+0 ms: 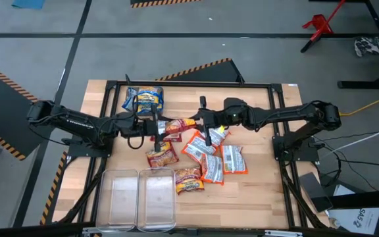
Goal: Sort Maruchan noodles
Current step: Put the red noodle pack into the left transparent bin
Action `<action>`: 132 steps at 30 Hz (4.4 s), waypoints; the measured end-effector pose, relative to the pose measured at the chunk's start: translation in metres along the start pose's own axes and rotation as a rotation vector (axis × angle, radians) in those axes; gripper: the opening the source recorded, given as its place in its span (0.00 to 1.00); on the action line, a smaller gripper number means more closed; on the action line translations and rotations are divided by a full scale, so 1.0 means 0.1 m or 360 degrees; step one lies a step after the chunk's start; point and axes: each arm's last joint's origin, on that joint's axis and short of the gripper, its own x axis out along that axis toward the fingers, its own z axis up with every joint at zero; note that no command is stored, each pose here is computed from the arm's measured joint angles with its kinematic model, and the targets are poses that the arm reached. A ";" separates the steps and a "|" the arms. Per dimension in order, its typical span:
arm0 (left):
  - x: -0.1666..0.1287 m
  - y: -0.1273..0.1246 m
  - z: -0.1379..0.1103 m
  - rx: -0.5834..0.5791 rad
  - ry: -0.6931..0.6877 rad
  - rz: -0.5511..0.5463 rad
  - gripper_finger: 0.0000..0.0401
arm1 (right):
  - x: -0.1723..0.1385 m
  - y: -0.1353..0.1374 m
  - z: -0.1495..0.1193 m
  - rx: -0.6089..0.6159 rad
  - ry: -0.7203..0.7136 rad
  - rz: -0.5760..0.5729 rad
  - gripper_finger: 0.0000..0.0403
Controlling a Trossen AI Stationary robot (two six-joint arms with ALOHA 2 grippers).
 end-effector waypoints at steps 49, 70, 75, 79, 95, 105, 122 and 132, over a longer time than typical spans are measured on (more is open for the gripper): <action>-1.25 -1.02 0.71 -0.0635 0.0677 -0.0451 0.22 | -1.00 0.05 0.46 -0.0060 0.0454 -0.0122 0.58; -1.59 -1.17 0.56 -0.1673 0.1964 -0.0855 0.22 | -0.99 0.05 0.44 0.0011 0.0484 -0.0123 0.58; -1.63 -1.20 0.51 -0.1676 0.2223 -0.0834 0.22 | -0.96 0.06 0.40 0.0028 0.0523 -0.0110 0.58; -1.64 -1.25 0.46 -0.1602 0.2370 -0.0823 0.22 | -0.95 0.07 0.36 0.0035 0.0568 -0.0096 0.58; -1.52 -1.54 0.07 -0.0935 0.2426 -0.0550 0.22 | -0.91 0.07 0.29 0.0038 0.0629 -0.0076 0.58; -1.41 -1.46 0.00 -0.0819 0.2428 -0.0449 0.22 | -0.91 0.07 0.30 0.0031 0.0623 -0.0076 0.58; -1.34 -1.46 0.00 -0.0721 0.2432 -0.0698 0.24 | -0.91 0.08 0.29 0.0040 0.0622 -0.0031 0.58; -1.35 -1.45 0.00 -0.0700 0.2454 -0.0698 0.36 | -0.91 0.09 0.30 0.0051 0.0600 0.0031 0.58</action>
